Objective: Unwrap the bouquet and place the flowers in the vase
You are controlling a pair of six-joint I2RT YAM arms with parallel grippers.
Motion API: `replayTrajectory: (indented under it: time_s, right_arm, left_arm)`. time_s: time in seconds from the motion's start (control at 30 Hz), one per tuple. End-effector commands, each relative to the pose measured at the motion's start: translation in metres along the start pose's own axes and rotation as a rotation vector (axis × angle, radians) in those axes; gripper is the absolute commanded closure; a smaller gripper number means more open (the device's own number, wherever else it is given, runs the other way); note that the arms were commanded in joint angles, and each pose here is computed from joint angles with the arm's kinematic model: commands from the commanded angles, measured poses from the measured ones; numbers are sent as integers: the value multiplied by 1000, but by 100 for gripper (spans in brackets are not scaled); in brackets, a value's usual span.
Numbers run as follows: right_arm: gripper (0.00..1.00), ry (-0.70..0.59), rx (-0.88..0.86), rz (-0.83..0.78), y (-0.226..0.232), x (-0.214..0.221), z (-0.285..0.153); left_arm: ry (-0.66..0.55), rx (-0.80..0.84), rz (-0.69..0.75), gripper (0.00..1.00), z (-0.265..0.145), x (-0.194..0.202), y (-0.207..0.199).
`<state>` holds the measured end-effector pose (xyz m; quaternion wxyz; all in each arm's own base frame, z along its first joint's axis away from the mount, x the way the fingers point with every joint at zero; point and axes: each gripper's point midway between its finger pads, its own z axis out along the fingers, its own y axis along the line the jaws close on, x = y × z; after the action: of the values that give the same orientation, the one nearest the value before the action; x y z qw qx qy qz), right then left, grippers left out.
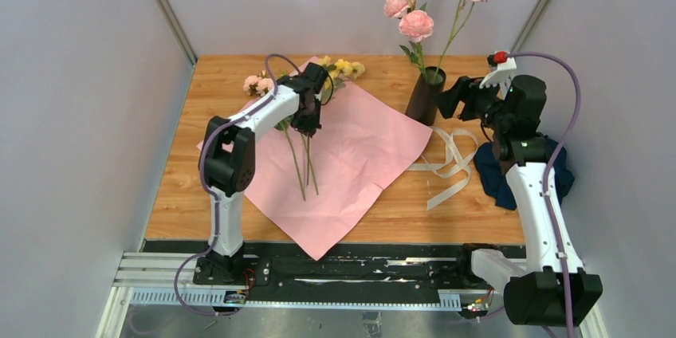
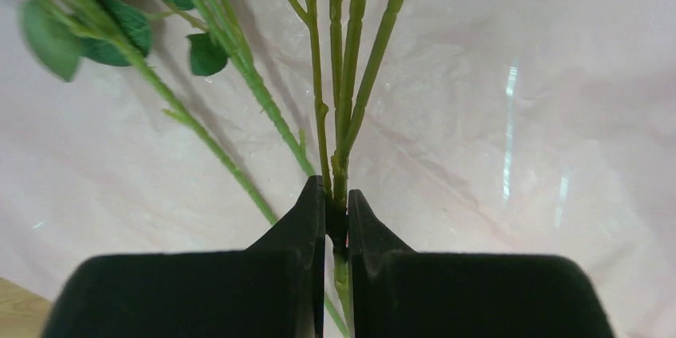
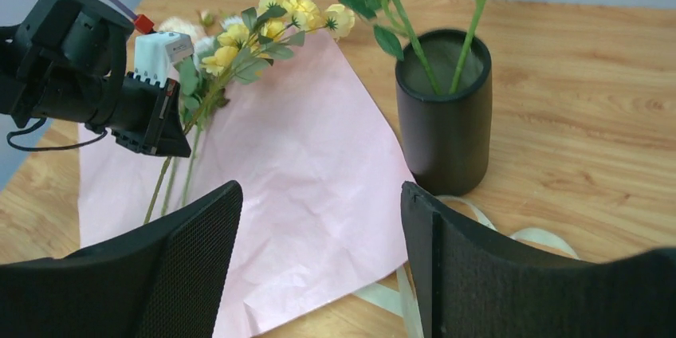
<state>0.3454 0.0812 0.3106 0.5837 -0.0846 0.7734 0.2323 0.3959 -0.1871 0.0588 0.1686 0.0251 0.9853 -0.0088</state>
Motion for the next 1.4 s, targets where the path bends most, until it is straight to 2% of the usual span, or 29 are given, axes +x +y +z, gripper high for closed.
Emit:
replayTrajectory:
  time_s: [0.0, 0.13, 0.27, 0.5, 0.63, 0.97, 1.33, 1.37]
  right_arm:
    - [21, -100, -22, -25, 21, -42, -14]
    - [15, -102, -88, -53, 55, -52, -7]
    - [14, -48, -133, -136, 89, -40, 13]
    - [20, 32, -293, -103, 140, -35, 69]
    - [21, 43, -368, -99, 164, -38, 97]
    - [23, 28, -474, -71, 192, -45, 154]
    - [26, 51, -527, -6, 207, -38, 166]
    - [29, 62, -527, 2, 207, -34, 169]
  left_arm:
    - [-240, 87, 14, 100, -80, -52, -10]
    - [-366, 192, 8, 100, -127, -76, -24]
    - [-490, 320, 45, 100, -166, -90, -44]
    - [-560, 528, 198, 100, -209, -76, -82]
    - [-575, 607, 246, 100, -233, -64, -97]
    - [-601, 656, 267, 100, -250, -51, -103]
    - [-608, 669, 294, 100, -254, -54, -106]
    - [-610, 673, 296, 100, -256, -54, -106]
